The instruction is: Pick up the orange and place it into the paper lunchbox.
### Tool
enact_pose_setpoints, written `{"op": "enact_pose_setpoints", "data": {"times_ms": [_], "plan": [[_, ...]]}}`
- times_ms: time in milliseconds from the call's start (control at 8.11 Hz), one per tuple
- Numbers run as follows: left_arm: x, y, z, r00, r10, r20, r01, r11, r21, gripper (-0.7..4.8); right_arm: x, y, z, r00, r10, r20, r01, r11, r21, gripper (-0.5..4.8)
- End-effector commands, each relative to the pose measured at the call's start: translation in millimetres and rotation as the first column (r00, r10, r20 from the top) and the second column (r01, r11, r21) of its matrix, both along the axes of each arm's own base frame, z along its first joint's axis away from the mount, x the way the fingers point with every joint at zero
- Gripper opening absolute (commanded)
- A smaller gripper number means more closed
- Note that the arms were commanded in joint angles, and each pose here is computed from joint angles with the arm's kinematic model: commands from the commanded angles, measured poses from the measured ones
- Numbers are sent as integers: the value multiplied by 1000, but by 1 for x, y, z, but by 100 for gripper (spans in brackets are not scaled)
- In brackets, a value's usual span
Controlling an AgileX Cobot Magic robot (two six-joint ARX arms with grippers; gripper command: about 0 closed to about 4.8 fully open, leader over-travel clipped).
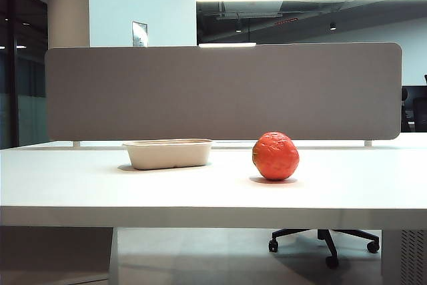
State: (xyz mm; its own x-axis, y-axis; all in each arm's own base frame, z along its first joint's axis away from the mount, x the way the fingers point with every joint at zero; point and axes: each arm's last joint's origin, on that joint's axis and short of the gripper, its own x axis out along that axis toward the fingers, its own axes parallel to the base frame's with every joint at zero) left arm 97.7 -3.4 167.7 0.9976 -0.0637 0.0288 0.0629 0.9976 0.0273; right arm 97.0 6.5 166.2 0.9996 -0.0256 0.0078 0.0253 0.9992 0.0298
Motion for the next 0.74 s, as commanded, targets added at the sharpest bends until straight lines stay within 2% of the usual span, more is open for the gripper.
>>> {"op": "enact_pose_setpoints", "data": {"times_ms": [123, 247, 370, 493, 616, 740], "plan": [[-1, 2, 4, 999, 47, 21, -47, 999, -24, -7, -6, 0, 27, 996, 3, 91, -4, 1000, 16, -6], [-4, 3, 17, 995, 89, 53, -83, 992, -98, -7, -11, -1, 44, 991, 3, 136, -8, 999, 39, -6], [-10, 4, 40, 986, 121, 117, -105, 986, -133, -7, -19, -2, 66, 982, 1, 190, -10, 999, 44, -6], [-12, 4, 46, 983, 129, 129, -112, 984, -136, -7, -20, -2, 71, 980, 1, 197, -10, 999, 45, -6], [-15, 4, 96, 978, 130, 161, -107, 984, -140, -7, -10, -1, 110, 979, 3, 206, -12, 999, 45, -6], [5, 0, 143, 992, -19, 128, 34, 993, -112, -7, 21, 5, 146, 986, 76, 149, -81, 996, 28, -6]]}}
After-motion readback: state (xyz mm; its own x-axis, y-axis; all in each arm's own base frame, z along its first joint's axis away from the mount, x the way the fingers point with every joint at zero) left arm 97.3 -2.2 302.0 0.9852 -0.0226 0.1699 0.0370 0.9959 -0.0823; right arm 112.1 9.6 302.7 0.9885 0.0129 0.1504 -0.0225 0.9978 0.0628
